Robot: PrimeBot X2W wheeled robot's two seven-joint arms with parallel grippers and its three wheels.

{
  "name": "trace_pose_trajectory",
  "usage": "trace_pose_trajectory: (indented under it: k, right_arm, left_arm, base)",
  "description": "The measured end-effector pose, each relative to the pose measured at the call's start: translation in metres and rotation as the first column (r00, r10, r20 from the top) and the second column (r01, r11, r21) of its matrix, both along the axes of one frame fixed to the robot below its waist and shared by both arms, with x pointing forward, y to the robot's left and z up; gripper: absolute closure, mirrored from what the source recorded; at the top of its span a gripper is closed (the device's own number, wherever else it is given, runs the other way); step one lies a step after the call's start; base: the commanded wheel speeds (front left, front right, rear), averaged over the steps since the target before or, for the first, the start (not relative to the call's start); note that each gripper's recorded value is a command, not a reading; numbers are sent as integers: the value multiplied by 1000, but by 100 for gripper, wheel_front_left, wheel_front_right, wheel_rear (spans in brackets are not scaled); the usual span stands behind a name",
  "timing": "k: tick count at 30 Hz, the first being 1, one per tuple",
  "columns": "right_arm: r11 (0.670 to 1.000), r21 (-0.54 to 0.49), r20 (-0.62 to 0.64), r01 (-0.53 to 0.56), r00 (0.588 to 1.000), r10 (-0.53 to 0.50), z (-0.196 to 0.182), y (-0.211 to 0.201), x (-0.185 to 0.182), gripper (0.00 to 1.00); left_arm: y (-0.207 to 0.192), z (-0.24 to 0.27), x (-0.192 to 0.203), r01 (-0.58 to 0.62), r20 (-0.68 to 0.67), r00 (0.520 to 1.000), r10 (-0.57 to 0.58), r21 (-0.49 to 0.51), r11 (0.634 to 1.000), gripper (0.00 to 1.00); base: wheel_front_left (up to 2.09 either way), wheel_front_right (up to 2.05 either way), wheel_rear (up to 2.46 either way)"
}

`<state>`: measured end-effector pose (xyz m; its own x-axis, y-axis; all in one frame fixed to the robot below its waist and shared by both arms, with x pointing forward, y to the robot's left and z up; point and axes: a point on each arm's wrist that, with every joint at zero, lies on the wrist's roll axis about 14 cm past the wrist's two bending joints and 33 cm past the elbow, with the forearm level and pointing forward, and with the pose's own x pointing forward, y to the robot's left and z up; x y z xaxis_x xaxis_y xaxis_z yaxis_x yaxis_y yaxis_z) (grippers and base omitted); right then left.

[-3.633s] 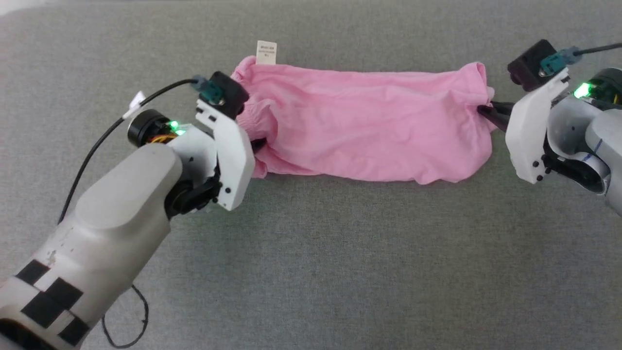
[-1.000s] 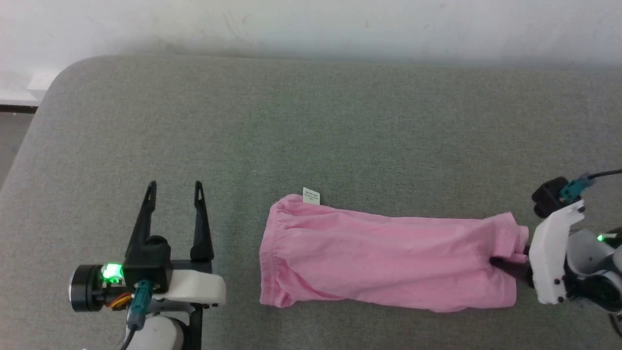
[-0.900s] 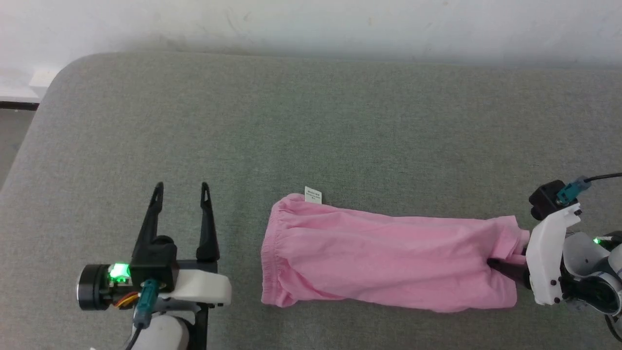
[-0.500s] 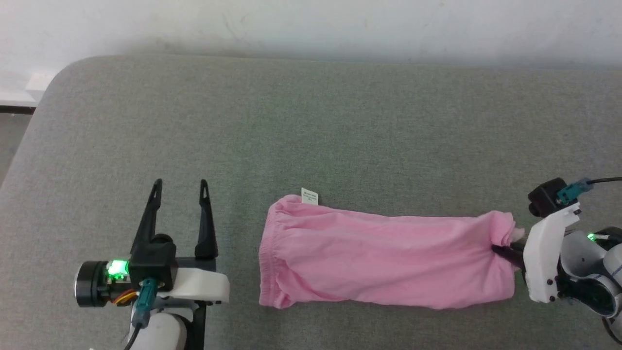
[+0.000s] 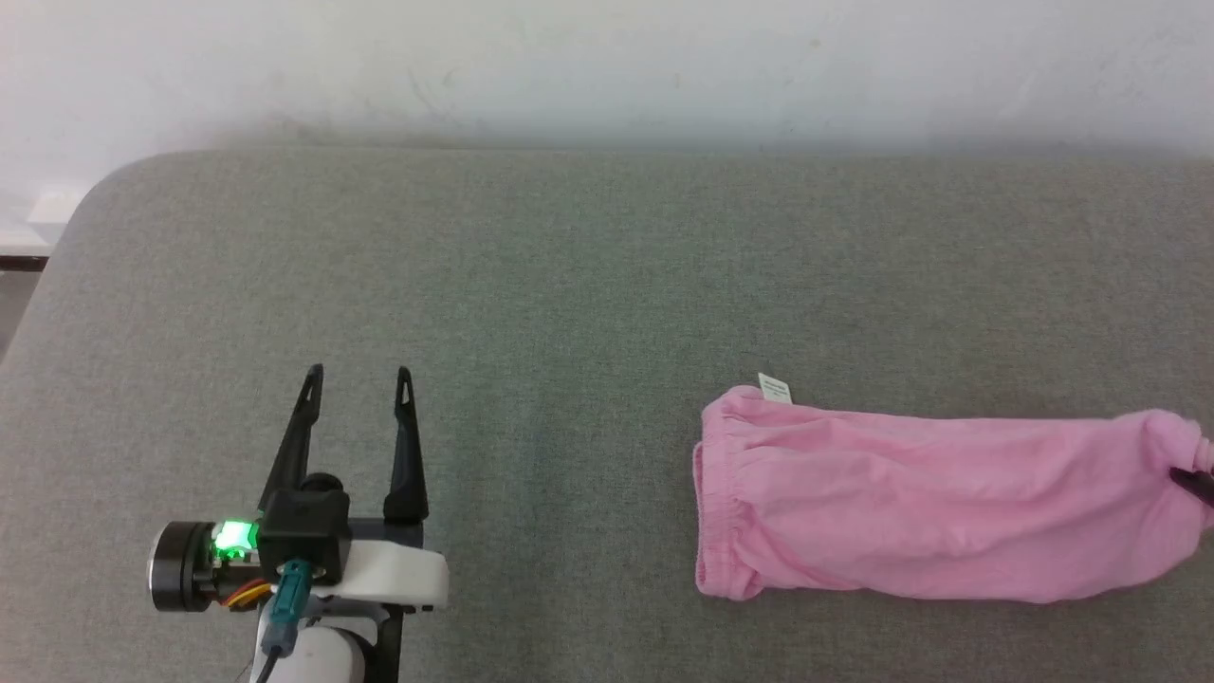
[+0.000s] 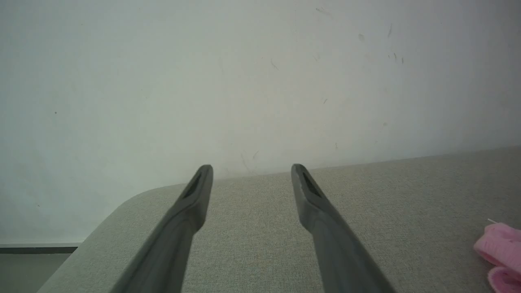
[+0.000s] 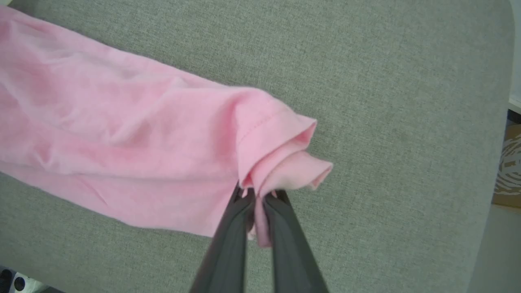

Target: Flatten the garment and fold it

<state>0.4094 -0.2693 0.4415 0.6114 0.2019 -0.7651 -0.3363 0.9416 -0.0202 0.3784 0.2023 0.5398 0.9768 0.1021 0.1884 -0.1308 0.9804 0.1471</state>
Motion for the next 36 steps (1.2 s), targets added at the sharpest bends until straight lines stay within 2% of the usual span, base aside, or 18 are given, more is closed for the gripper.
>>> trace_pose_trajectory:
  k: [3,8,14,20,23,27,36]
  right_arm:
    - [1000,-11,-3,-25,1000,25,6,0,-8,100]
    - [984,40,51,-174,984,172,31,49,-10,100]
    - [915,90,118,-393,917,382,58,123,-22,100]
    - [837,93,147,-540,838,525,66,185,-21,100]
    - [812,96,117,-576,816,566,55,207,-17,100]
    - [794,118,63,-596,803,593,32,232,-11,100]
    - [790,106,-158,-603,775,612,-52,241,-23,100]
  left_arm:
    - [-2,2,0,7,6,1000,-7,2,1000,0]
    - [-3,3,-1,15,9,1000,-15,-1,1000,0]
    - [-1,3,-4,7,9,1000,-7,-3,1000,0]
    - [1,-2,-5,-8,-6,1000,7,-6,1000,0]
    - [2,-4,-6,-14,-12,1000,14,-10,1000,0]
    - [4,-6,-5,-28,-19,999,27,-17,999,0]
    - [10,-9,2,-54,-29,998,53,-22,998,0]
  base:
    - [0,0,0]
    - [0,0,0]
    - [0,0,0]
    - [0,0,0]
    - [0,0,0]
    - [0,0,0]
    - [0,0,0]
